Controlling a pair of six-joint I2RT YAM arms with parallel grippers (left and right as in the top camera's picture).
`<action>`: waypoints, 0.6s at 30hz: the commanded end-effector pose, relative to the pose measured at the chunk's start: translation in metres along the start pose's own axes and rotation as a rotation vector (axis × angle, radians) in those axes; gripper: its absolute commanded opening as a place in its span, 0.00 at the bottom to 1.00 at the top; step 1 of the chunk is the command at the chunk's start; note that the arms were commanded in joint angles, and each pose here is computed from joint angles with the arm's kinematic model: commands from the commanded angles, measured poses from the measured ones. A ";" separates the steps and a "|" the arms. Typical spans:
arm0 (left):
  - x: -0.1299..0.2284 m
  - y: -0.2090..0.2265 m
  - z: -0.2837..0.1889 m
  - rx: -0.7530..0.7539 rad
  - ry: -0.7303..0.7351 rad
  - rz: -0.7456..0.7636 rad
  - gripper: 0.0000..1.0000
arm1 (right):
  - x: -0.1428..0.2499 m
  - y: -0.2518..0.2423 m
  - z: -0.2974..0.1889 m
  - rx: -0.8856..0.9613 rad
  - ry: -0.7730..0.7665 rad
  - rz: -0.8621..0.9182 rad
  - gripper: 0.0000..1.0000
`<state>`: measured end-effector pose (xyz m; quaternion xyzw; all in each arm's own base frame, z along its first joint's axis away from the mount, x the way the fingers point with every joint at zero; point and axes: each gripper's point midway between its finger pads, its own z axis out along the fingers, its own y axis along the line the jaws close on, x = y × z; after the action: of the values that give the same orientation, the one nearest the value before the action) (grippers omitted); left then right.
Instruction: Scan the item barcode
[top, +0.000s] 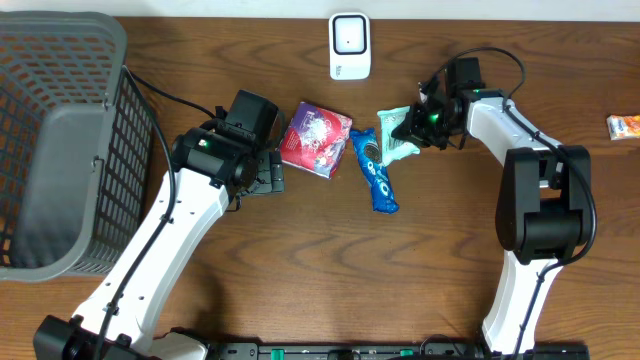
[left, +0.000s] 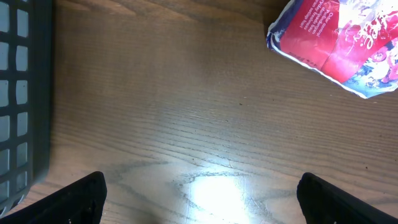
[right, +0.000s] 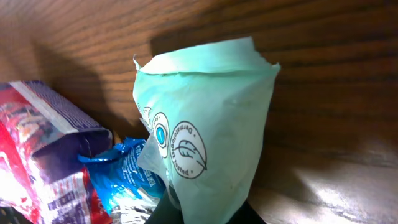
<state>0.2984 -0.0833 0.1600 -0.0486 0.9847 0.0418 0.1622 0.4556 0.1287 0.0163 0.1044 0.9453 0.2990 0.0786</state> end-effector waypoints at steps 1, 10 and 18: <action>0.000 0.001 0.000 -0.012 0.000 -0.002 0.98 | -0.012 0.013 -0.018 -0.015 -0.037 0.134 0.01; 0.000 0.001 0.000 -0.013 0.000 -0.002 0.98 | 0.015 0.074 -0.065 -0.316 0.244 0.807 0.01; 0.000 0.001 0.000 -0.012 0.000 -0.002 0.98 | 0.021 0.134 -0.115 -0.631 0.599 0.915 0.01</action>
<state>0.2984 -0.0834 0.1600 -0.0488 0.9847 0.0416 0.1621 0.4453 0.1670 0.1292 0.4009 0.7268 0.5251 -0.1879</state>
